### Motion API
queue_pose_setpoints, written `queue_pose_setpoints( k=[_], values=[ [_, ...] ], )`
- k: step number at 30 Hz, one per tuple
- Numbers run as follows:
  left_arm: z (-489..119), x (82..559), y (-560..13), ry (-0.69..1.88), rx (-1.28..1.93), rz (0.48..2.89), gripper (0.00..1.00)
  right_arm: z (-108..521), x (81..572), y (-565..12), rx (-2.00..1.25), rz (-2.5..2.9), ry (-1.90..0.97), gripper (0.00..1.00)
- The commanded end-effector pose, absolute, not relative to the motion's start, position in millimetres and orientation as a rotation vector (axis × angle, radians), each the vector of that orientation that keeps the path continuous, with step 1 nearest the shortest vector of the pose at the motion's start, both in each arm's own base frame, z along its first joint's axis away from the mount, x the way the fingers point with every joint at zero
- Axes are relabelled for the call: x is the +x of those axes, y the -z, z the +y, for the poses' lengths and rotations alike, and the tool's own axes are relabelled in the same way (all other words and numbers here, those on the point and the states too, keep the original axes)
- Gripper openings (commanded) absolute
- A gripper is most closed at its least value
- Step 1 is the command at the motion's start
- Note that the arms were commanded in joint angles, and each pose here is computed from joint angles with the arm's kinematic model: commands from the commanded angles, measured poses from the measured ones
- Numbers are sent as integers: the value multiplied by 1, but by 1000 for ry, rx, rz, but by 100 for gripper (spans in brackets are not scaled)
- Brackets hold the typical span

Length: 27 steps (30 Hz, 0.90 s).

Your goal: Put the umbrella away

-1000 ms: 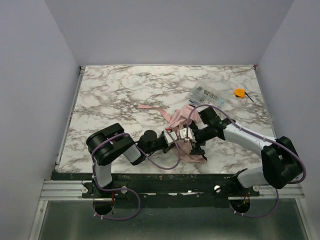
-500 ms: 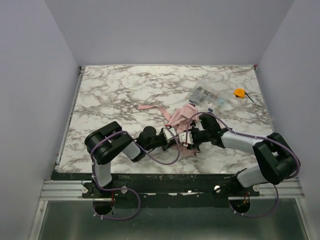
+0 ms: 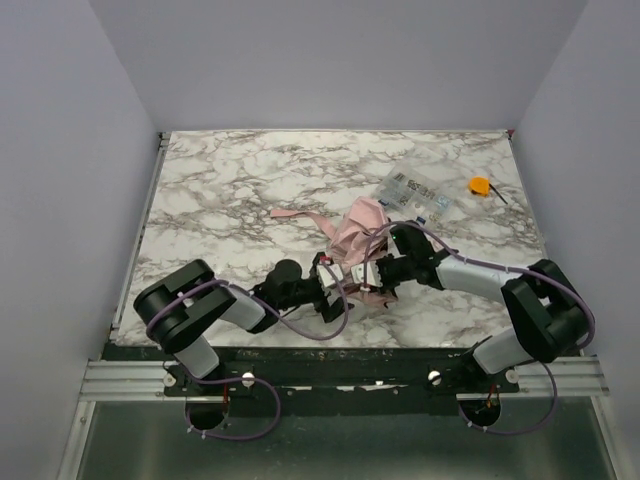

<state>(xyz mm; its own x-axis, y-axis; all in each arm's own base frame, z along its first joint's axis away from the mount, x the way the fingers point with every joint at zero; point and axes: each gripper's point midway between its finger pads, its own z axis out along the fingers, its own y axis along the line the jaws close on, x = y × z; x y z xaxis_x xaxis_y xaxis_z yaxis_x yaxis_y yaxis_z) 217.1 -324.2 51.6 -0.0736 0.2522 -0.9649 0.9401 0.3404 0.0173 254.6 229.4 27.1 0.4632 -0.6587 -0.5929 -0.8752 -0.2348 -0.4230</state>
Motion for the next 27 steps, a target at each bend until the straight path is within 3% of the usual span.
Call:
queue_pose_setpoints(
  k=[1,18,27],
  values=[
    [-324,182,-64,964,1152,1531,98,195,241,7,-2101,1468,-342,20],
    [-317,192,-98,635,1107,1253,99,203,225,0,-2132,1488,-511,20],
    [-327,213,-58,442,1204,1323,98,205,222,-2,-2120,1499,-546,20]
  ],
)
